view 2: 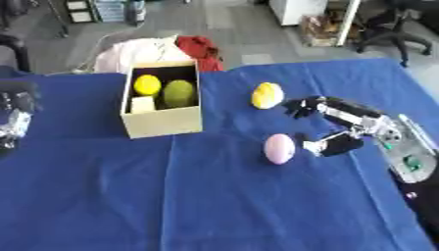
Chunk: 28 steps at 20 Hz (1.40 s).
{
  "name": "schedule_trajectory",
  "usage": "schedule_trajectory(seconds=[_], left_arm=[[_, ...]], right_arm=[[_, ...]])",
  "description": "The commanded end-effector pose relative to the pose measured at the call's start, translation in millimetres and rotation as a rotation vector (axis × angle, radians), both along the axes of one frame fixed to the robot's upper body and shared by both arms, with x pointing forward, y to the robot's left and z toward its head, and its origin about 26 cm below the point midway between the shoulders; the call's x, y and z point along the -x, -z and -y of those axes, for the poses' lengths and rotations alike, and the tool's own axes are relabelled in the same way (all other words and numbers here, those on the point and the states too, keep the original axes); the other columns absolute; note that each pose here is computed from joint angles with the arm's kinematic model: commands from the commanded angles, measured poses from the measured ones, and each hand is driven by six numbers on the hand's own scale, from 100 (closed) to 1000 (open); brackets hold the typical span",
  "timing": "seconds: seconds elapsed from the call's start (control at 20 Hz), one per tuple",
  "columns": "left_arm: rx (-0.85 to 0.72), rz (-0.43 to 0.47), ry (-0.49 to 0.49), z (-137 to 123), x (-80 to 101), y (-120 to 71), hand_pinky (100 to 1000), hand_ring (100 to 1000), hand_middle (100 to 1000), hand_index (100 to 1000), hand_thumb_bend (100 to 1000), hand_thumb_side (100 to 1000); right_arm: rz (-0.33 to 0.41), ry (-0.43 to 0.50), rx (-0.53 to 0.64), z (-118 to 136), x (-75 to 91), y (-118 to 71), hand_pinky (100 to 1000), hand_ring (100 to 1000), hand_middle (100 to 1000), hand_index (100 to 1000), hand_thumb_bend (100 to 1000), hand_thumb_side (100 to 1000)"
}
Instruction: Pick up objects on the table and place them in the box.
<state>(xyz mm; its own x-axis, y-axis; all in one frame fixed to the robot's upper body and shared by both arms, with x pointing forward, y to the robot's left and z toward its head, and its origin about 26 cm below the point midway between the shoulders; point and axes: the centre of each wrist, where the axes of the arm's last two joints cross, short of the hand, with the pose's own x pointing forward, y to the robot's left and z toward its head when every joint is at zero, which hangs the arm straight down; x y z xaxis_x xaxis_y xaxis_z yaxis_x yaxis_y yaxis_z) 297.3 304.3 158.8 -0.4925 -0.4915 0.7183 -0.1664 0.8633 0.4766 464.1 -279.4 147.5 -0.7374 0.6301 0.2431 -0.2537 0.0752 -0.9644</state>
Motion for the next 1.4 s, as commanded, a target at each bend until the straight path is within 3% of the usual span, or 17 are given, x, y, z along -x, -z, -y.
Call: schedule_trajectory(seconds=[0.05,0.5,0.8,0.85,1.05,1.4], left_arm=[[0.008,0.005,-0.009,-2,0.2,-1.0,768,571,581,722,102,528],[0.018,-0.013,-0.009,1,-0.6,4.8,768,568,577,721,100,538],[0.020,-0.016,-0.014,0,-0.5,6.0,768,567,575,720,100,542],[0.020,-0.016,-0.014,0,-0.5,6.0,768,567,575,720,100,542],[0.021,-0.016,-0.015,0,-0.5,6.1,768,566,574,719,100,543],[0.038,-0.007,-0.005,4,-1.3,4.7,766,562,569,717,100,543]], right_arm=[[0.055,-0.002,0.066,-2,-6.7,-7.7,851,827,848,981,100,239],[0.118,-0.056,0.287,-17,-11.0,-9.3,886,831,820,938,100,314],[0.112,-0.097,0.379,-7,-6.9,-12.0,882,791,739,745,100,306],[0.119,-0.104,0.372,-5,-5.8,-14.0,875,781,720,655,100,293],[0.181,-0.120,0.275,-3,-1.7,-26.6,849,745,666,469,100,248],[0.303,-0.156,0.119,-23,-5.8,-71.0,848,735,654,447,100,221]])
